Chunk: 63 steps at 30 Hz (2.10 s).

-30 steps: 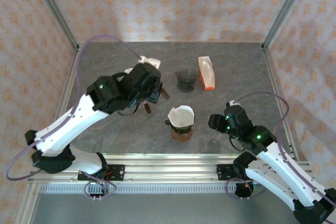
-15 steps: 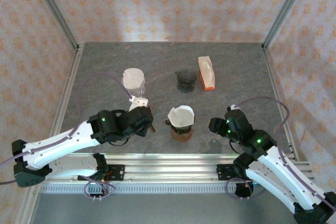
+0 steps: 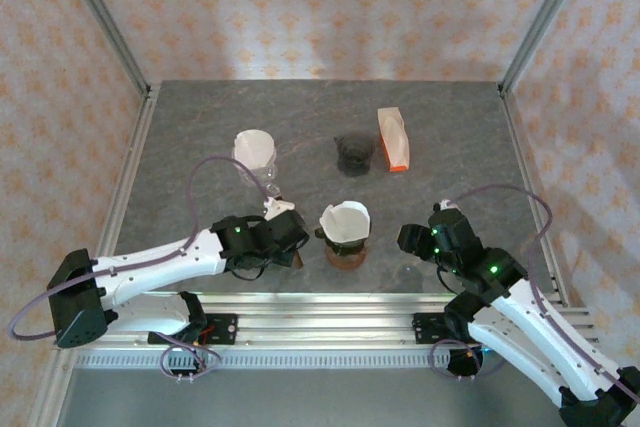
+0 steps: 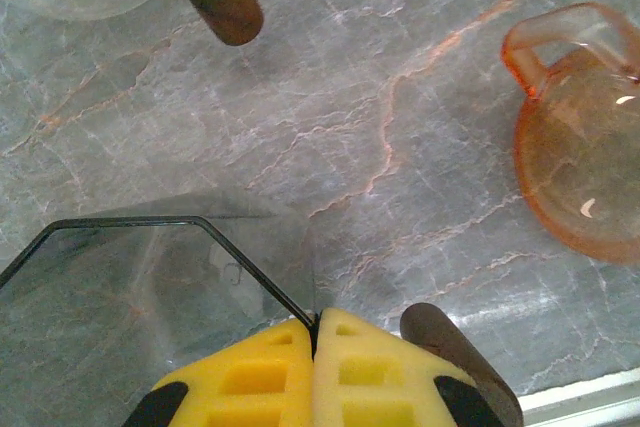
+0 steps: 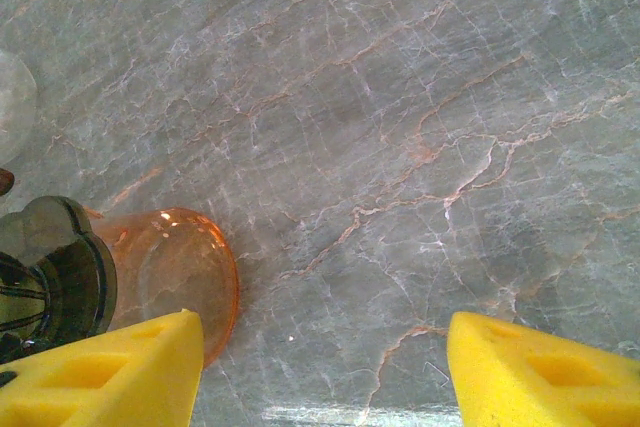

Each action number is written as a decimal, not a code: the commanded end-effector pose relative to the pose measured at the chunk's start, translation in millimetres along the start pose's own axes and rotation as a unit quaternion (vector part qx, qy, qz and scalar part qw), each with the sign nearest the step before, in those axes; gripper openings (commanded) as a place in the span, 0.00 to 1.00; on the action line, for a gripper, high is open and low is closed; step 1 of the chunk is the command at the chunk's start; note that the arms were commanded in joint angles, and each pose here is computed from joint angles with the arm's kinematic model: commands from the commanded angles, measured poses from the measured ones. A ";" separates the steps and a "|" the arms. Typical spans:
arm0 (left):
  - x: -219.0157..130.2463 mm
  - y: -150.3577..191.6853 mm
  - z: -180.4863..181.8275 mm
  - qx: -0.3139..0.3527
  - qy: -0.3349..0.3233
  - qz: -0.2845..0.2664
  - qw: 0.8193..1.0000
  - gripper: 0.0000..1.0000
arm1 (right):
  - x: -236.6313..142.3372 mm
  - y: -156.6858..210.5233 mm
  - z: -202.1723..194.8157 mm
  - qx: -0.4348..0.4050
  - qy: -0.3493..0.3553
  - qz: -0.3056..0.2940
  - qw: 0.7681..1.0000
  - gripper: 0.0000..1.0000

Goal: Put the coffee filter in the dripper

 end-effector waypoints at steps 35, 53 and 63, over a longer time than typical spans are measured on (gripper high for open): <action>-89.7 -51.6 15.8 -0.112 0.136 -0.122 0.977 0.76 | 37.2 63.6 49.5 0.073 -0.179 0.047 0.980 0.55; -88.6 -48.4 24.7 -0.114 0.135 -0.133 0.975 0.73 | 71.8 82.7 74.4 0.136 -0.225 0.045 0.964 0.37; -87.5 -45.8 31.2 -0.120 0.132 -0.134 0.975 0.74 | 83.4 83.5 78.0 0.150 -0.218 0.045 0.963 0.35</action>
Point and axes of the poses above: each hand's point on the last joint's axis, 136 mm out from that joint toward the fingers, its own x axis out along the fingers, its own z axis along the line the jaws close on, y = z × x, the point moved 5 cm from there along -x, back along the fingers, and after that the axes turned 14 degrees about -x, right-handed, at the moved point
